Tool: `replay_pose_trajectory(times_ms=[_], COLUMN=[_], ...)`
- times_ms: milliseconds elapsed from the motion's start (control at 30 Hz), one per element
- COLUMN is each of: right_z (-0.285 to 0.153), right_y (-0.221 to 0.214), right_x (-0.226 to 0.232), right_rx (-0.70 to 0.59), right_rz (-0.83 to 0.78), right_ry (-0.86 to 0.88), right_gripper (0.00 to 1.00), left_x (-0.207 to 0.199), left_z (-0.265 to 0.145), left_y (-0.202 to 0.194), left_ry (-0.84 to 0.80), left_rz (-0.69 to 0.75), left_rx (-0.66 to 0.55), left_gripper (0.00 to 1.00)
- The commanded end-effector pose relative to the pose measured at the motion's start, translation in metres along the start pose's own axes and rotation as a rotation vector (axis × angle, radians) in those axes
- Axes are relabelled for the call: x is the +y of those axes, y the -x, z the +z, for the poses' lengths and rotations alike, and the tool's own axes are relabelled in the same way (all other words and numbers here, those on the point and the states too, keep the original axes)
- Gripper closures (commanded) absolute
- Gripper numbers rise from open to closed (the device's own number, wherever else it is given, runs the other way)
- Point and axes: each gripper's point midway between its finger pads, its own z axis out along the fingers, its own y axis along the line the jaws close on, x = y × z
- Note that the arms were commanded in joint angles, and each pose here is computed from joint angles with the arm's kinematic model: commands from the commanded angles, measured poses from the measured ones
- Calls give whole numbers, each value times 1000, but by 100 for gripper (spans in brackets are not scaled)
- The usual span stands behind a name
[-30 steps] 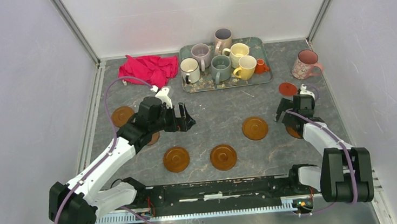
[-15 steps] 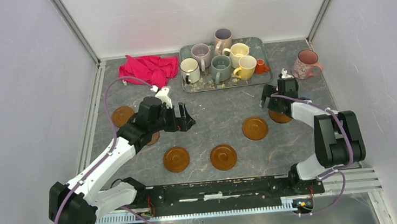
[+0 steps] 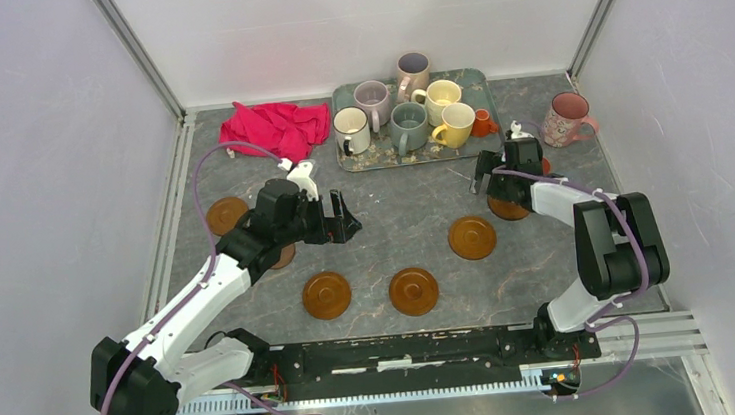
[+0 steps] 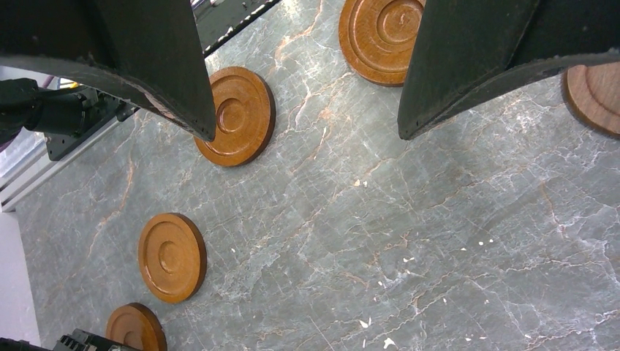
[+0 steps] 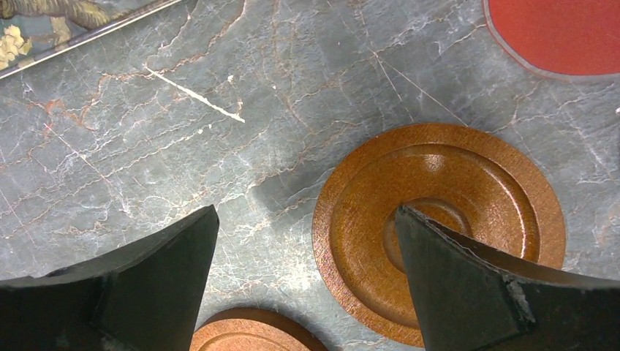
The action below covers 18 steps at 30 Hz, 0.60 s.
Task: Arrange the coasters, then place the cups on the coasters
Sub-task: Move the coaster to the center of the board.
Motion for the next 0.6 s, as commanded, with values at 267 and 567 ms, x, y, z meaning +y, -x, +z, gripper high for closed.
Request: replay_pose_trajectory(times_ms=[267,567], right_z=[-11,-21], right_y=[23,69], right_x=[14,-2], right_rx=[-15,-97], right_rz=[-12,-64], right_ry=[19,-107], right_gripper=[2,2], left_x=[-2,-5], left_z=[-2,-3], left_y=[12,12], left_ry=[-16,-31], left_rz=[47,45], left_rx=[-40,-42], left_gripper=[0,0])
